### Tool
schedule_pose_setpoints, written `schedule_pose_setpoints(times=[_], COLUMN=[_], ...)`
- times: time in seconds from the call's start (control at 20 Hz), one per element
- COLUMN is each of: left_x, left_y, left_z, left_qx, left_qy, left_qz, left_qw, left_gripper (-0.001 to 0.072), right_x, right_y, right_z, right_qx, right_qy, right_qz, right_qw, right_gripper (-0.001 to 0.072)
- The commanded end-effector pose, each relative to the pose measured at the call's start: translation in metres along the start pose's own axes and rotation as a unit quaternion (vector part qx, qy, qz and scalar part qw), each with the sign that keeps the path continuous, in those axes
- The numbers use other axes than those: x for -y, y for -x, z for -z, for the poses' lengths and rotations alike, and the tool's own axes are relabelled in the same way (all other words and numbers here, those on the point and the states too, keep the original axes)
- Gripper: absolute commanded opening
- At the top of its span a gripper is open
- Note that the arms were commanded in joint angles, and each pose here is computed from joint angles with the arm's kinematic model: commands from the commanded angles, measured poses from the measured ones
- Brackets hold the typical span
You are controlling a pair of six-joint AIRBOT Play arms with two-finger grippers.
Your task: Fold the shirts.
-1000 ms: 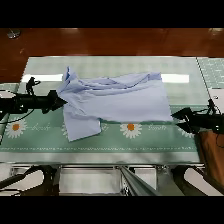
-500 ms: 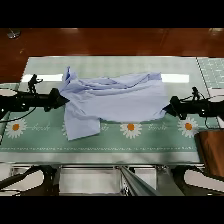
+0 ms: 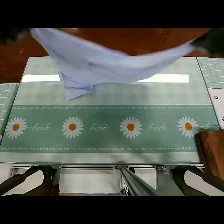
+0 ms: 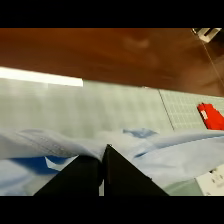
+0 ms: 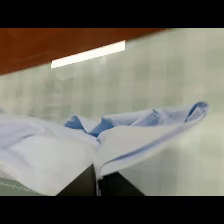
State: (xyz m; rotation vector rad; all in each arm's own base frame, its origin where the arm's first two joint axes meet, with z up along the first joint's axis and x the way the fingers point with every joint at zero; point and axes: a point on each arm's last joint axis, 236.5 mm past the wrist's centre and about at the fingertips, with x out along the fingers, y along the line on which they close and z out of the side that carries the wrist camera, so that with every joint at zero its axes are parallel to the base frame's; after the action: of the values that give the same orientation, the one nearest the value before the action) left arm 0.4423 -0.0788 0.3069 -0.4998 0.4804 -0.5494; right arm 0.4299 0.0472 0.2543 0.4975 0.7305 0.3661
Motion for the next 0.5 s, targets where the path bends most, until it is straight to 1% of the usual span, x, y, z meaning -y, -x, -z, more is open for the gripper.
schedule_pose_setpoints(times=[0.0, 0.1, 0.2, 0.35, 0.45], left_x=[0.056, 0.077, 0.103, 0.132, 0.152], left_y=[0.086, 0.139, 0.191, 0.267, 0.310], left_z=[-0.067, -0.076, -0.071, -0.055, -0.042], left_qx=[0.081, 0.120, 0.155, 0.202, 0.237], left_qy=[-0.148, -0.196, -0.231, -0.280, -0.294], left_qz=[-0.093, -0.157, -0.207, -0.285, -0.317], left_qw=[0.981, 0.961, 0.938, 0.894, 0.870], left_gripper=[0.0040, 0.0040, 0.0040, 0.0040, 0.0040], right_x=[-0.084, -0.100, -0.113, -0.134, -0.144], right_y=[0.123, 0.181, 0.235, 0.289, 0.306], right_z=[-0.036, -0.030, -0.015, 0.011, 0.035], right_qx=[0.121, 0.185, 0.242, 0.298, 0.301], right_qy=[0.120, 0.155, 0.167, 0.179, 0.187], right_qz=[0.035, 0.084, 0.125, 0.145, 0.146], right_qw=[0.985, 0.967, 0.948, 0.926, 0.924], right_gripper=[0.0019, 0.0019, 0.0019, 0.0019, 0.0019])
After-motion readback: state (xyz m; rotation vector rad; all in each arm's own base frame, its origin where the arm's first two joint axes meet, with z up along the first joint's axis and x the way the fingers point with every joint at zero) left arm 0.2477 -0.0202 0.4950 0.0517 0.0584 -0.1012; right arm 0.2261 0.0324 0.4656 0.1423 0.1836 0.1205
